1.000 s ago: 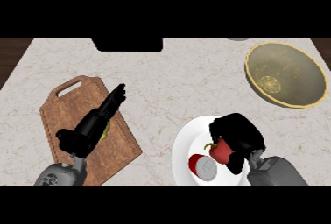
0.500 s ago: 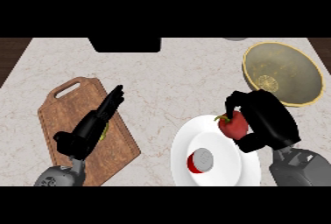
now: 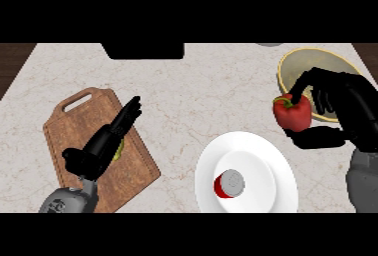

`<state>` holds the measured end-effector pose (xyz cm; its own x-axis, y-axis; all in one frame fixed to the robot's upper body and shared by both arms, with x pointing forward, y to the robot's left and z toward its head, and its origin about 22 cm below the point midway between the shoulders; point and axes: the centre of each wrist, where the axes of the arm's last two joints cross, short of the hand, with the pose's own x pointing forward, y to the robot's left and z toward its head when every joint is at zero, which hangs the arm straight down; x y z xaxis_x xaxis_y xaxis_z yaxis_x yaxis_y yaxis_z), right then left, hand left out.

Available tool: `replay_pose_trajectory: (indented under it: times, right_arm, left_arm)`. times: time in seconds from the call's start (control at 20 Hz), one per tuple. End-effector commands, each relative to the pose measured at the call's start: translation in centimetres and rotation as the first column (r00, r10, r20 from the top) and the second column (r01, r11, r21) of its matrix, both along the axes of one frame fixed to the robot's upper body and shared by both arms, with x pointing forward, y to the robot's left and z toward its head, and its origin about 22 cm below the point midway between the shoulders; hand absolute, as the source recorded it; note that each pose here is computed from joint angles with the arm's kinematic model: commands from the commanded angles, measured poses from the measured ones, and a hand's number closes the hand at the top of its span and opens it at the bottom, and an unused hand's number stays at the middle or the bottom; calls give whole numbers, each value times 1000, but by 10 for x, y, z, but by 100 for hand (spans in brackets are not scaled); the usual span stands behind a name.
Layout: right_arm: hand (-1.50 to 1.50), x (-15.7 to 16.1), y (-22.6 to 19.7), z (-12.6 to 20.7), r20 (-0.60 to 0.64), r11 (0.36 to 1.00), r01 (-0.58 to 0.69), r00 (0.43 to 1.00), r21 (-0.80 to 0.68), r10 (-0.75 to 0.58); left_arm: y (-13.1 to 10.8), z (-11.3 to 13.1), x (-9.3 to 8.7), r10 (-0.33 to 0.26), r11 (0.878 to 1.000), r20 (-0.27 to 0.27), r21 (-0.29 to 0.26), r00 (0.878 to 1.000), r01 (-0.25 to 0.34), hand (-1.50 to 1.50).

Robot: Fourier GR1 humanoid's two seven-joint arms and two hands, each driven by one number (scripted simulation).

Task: Pick the bell pepper from the plate and place it in the bowl

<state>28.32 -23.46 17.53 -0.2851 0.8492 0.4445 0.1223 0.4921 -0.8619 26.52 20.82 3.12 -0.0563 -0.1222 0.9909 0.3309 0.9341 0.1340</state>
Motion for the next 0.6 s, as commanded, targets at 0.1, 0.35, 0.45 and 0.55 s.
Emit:
replay_pose_trajectory:
  times: [0.1, 0.35, 0.45, 0.55]
  right_arm:
    - [150, 42, -37, 10, 17, 992, 118, 993, -44, -117]
    - [150, 65, -69, -17, 143, 959, 246, 964, -141, -226]
    - [150, 81, -72, -23, 177, 963, 243, 959, -120, -220]
    - [150, 92, -81, -28, 183, 955, 274, 951, -116, -250]
  left_arm:
    - [3, -10, 0, -14, 1000, -1, -5, 1000, 14, 0]
    - [-9, 5, 0, -9, 1000, 14, 5, 1000, 9, 0]
    - [-12, 10, 2, -28, 1000, 1, 12, 1000, 28, 0]
    - [-6, 11, -16, -34, 999, 6, 4, 999, 34, 0]
